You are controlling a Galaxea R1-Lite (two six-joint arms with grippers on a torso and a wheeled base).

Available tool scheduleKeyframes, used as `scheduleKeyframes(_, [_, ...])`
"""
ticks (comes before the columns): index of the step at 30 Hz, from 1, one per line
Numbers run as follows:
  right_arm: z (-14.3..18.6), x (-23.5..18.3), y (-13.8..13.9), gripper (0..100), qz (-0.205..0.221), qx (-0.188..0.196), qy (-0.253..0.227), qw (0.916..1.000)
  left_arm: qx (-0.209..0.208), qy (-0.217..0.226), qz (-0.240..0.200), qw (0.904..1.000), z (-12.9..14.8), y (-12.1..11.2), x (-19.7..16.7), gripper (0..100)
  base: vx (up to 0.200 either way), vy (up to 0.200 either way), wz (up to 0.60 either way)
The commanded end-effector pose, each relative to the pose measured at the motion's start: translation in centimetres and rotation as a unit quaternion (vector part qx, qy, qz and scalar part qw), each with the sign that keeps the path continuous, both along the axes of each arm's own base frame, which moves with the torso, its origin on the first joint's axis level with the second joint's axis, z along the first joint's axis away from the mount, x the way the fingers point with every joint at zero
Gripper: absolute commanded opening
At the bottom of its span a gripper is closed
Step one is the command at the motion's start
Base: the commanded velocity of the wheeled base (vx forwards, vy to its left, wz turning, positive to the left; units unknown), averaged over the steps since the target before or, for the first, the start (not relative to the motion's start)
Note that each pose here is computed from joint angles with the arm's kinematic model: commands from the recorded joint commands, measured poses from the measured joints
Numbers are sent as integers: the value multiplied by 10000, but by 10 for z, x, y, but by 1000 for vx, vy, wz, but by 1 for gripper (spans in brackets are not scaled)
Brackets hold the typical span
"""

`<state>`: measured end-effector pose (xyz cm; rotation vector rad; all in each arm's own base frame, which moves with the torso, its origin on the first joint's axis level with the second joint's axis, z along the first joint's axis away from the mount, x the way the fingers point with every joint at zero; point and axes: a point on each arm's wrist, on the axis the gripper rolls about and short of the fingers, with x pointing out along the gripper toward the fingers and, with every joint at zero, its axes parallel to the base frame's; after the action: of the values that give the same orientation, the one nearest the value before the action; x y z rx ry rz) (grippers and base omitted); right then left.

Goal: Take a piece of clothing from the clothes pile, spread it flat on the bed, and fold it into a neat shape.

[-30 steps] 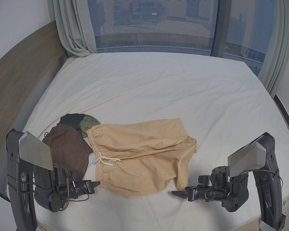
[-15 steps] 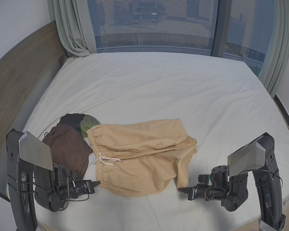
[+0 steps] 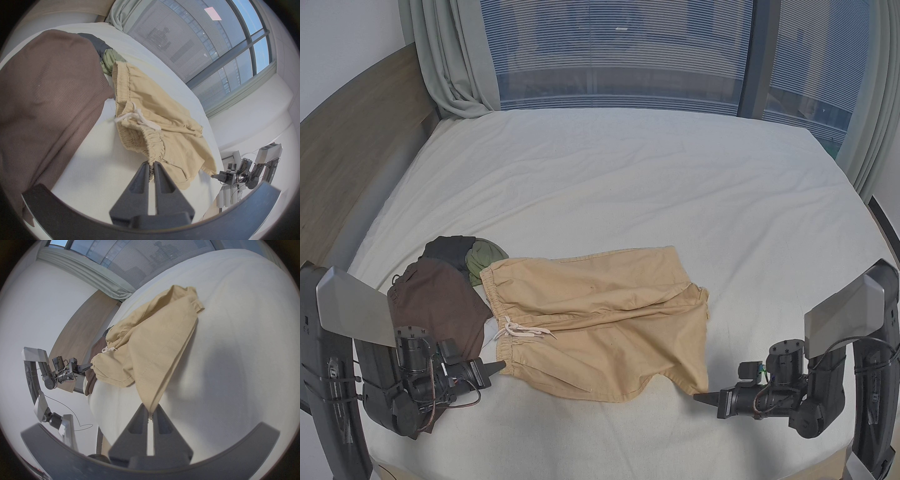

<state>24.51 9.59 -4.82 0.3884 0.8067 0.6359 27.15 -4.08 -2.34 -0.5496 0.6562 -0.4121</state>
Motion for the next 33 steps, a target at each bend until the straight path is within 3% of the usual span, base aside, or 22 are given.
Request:
scheduleKeyframes(1, [18,-12,-19,0,-170,75,20,9998,-59,-135,155,9998,15,9,-6,0,0,0,0])
scheduleKeyframes(9, [12,-30,-35,0,-126,-205,280,9993,7,205,131,9997,12,19,-27,0,0,0,0])
scheduleKeyframes(23, [-13,-45,-39,0,70,-443,893,9950,423,577,65,9974,-8,33,-42,0,0,0,0])
scheduleKeyframes(33, [-16,-40,-39,0,48,-437,840,9955,483,554,83,9973,-12,36,-39,0,0,0,0])
